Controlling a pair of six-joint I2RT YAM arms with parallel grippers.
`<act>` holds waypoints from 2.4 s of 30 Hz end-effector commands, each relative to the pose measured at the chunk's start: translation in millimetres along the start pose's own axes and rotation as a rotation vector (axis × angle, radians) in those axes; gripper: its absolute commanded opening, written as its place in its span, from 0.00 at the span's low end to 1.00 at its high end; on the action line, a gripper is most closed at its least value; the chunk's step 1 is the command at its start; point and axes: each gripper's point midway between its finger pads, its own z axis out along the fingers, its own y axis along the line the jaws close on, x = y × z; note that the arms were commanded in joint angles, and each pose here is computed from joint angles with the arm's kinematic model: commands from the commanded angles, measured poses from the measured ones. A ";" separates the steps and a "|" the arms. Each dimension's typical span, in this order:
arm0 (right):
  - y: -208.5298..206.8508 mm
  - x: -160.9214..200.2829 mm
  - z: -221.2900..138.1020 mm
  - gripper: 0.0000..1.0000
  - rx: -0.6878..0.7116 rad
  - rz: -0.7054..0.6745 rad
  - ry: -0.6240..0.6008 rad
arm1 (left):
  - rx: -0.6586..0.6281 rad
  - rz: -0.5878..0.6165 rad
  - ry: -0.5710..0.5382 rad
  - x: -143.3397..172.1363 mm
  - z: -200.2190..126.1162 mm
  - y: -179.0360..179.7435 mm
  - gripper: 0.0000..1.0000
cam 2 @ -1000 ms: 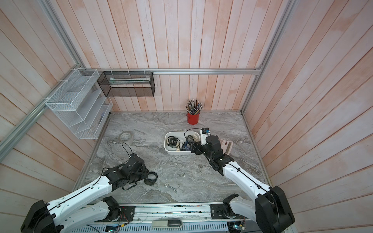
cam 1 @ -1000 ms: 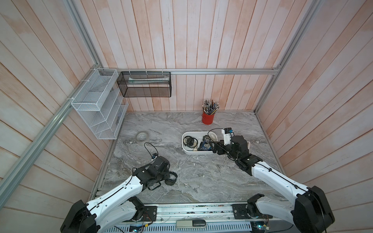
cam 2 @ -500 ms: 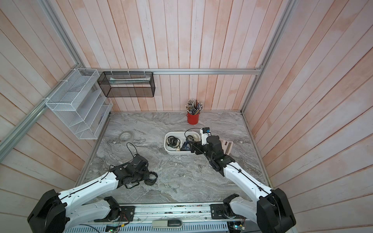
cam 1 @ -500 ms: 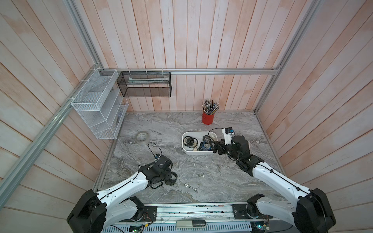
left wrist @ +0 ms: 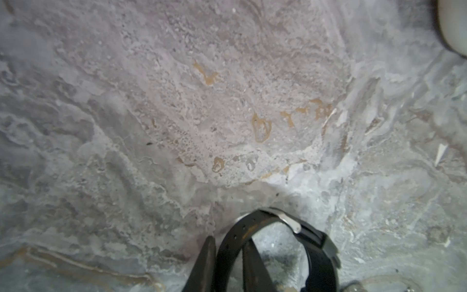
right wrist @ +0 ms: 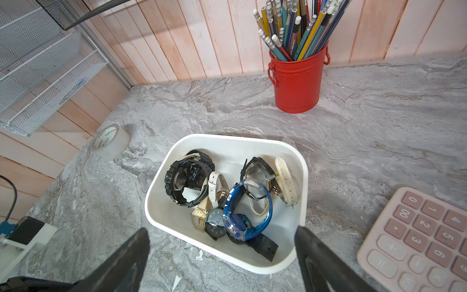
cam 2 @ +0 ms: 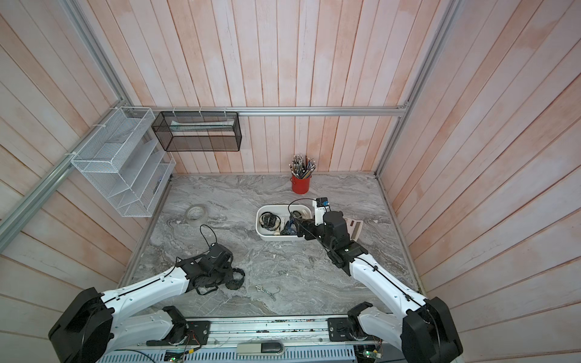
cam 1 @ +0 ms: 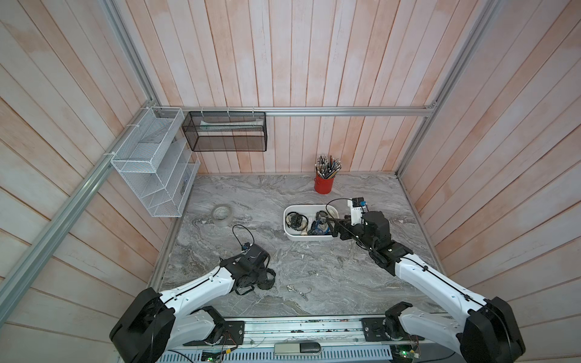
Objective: Put the watch into the storage box
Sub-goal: Pick up the watch at the center of the board, then place the watch in the storage box.
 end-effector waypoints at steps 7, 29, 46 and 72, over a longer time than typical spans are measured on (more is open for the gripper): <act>-0.2 -10.4 -2.7 0.92 0.007 -0.002 -0.031 | 0.060 0.022 -0.044 -16.5 -9.0 -19.3 0.00; -14.0 -2.8 -23.3 0.92 0.073 -0.005 -0.043 | 0.234 0.309 -0.263 -143.8 -38.7 -187.0 0.00; -15.8 6.0 -26.9 0.92 0.071 -0.005 -0.023 | 0.155 0.380 -0.276 -185.4 27.2 -236.1 0.00; -13.7 7.1 -20.1 0.91 0.057 0.012 -0.007 | 0.167 0.379 -0.292 -184.6 11.4 -239.5 0.67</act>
